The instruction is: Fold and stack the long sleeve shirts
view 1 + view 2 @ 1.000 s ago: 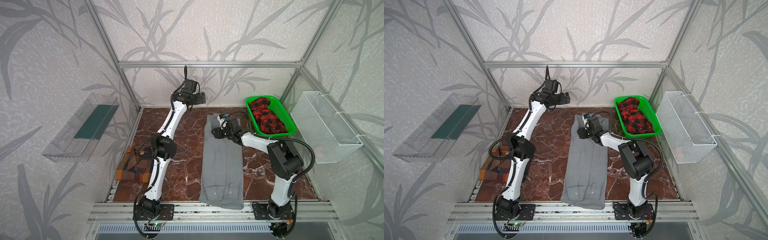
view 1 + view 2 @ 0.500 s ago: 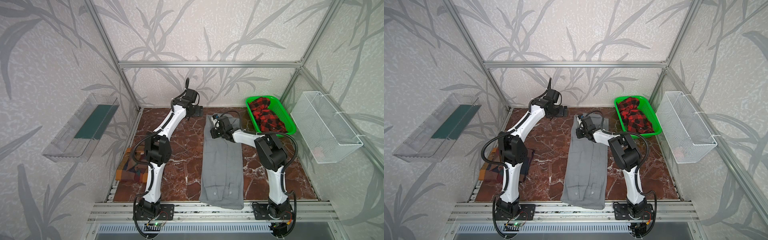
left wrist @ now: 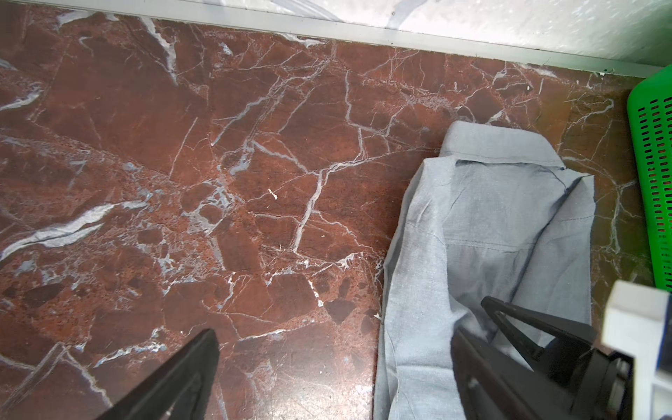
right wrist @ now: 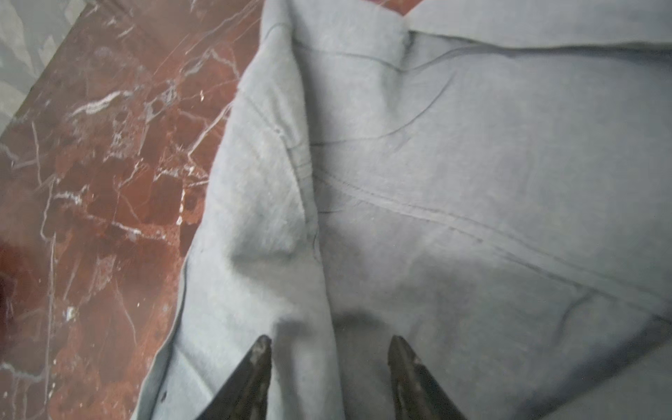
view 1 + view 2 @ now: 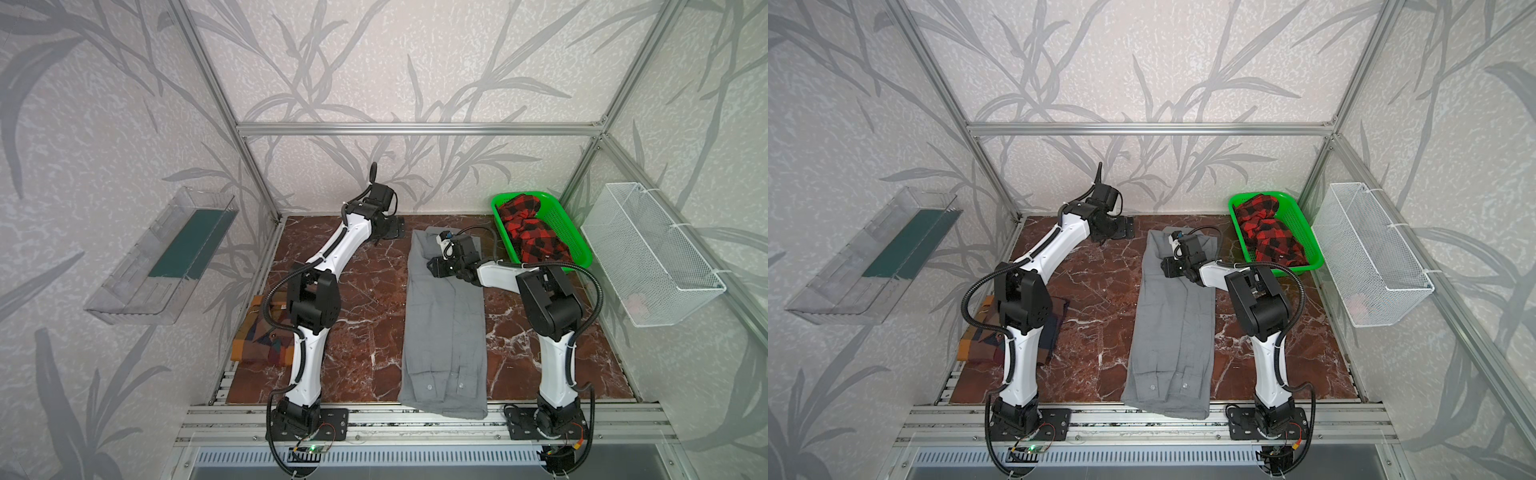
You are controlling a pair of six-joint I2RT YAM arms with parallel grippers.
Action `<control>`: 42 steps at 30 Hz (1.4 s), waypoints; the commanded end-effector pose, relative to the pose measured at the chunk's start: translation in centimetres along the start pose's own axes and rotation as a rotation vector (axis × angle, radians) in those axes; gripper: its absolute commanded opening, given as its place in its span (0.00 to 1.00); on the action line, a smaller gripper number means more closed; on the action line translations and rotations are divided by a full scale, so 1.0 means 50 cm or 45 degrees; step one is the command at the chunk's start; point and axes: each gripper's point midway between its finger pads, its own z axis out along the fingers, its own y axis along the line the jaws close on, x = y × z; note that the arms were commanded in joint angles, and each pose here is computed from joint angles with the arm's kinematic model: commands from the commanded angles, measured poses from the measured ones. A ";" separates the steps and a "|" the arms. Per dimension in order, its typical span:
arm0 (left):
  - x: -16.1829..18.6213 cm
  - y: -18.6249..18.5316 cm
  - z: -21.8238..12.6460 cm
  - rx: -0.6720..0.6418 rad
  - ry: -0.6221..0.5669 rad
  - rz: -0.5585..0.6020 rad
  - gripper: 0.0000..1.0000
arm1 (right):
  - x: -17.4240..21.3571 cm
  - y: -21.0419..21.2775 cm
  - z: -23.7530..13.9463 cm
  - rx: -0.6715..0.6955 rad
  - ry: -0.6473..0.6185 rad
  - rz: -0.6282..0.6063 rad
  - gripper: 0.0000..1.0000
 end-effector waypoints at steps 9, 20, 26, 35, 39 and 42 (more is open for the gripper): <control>0.029 0.010 -0.001 0.005 0.005 -0.030 0.99 | -0.065 0.071 0.015 -0.022 -0.076 -0.140 0.56; 0.034 0.012 0.010 0.014 0.013 -0.038 0.99 | -0.057 0.053 0.066 0.010 -0.021 -0.170 0.34; 0.034 0.017 0.012 0.011 0.016 -0.042 0.99 | -0.066 0.025 0.063 0.024 -0.030 -0.110 0.14; 0.038 0.013 0.020 0.026 0.034 -0.046 0.99 | -0.080 -0.023 0.052 -0.027 0.000 0.094 0.11; 0.042 0.013 0.024 0.026 0.043 -0.045 0.99 | -0.053 -0.032 0.075 -0.024 0.092 0.137 0.15; 0.045 0.014 0.026 0.023 0.055 -0.044 0.99 | -0.035 -0.046 0.080 0.018 0.121 0.178 0.18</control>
